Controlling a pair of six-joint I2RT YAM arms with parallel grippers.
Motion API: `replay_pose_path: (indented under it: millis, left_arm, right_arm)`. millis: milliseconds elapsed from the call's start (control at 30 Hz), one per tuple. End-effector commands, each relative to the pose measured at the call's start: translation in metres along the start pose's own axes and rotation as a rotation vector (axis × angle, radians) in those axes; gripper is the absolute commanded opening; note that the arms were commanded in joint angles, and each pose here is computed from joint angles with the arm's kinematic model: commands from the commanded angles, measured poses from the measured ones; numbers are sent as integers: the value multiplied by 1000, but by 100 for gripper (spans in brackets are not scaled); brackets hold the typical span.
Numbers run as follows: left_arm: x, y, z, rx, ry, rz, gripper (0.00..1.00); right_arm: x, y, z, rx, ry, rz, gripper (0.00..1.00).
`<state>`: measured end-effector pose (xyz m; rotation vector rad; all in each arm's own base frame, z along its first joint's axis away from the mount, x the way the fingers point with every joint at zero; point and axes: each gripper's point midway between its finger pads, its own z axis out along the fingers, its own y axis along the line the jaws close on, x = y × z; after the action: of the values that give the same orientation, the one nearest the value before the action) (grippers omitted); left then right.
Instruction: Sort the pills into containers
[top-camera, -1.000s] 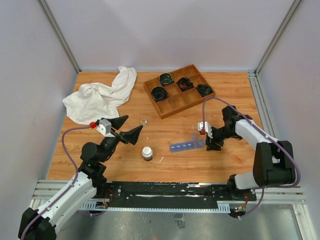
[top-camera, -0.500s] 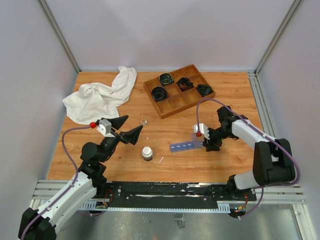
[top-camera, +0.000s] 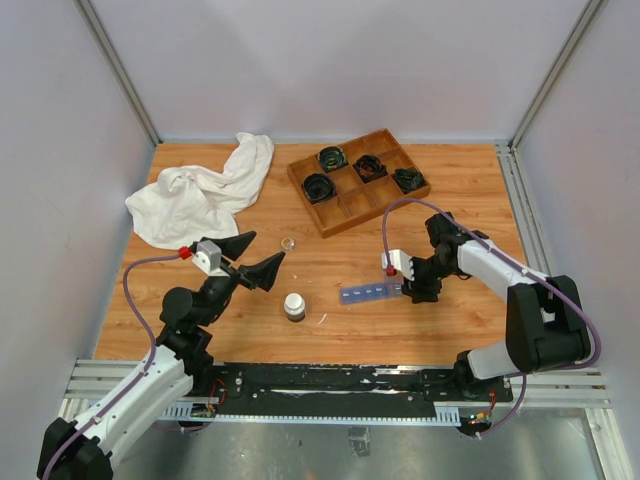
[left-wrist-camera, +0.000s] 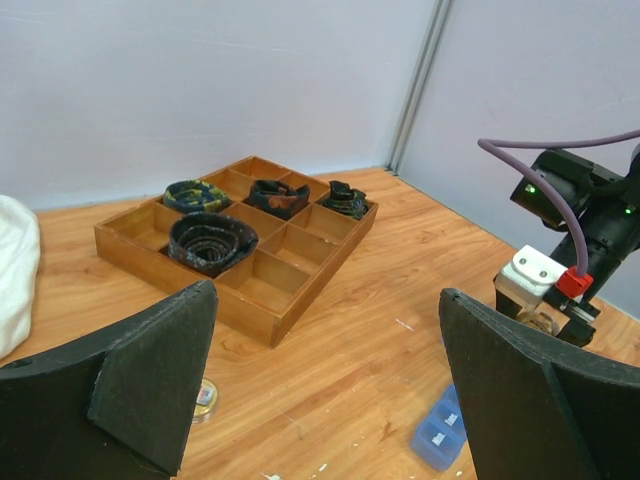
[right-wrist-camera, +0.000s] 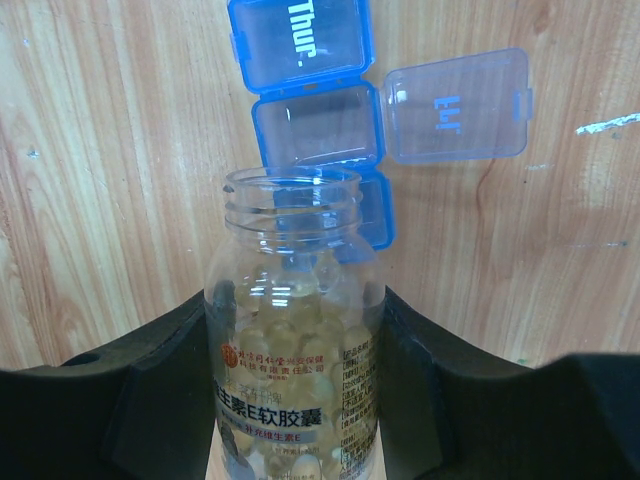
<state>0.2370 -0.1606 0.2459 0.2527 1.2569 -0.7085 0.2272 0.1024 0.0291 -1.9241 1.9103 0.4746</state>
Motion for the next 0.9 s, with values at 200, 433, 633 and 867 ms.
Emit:
replay_pose_path:
  millis: [200, 433, 633, 867]
  left_arm:
    - [-10, -2, 0, 15, -42, 22, 99]
    - [-10, -2, 0, 15, -42, 22, 99]
    - [-10, -2, 0, 16, -44, 22, 99]
    - [-10, -2, 0, 17, -43, 23, 99]
  right_arm:
    - [0, 3, 1, 1, 49, -1, 4]
    - [-1, 3, -2, 6, 51, 1, 4]
    - [-3, 3, -8, 17, 58, -3, 4]
    - [-3, 2, -11, 26, 73, 4, 4]
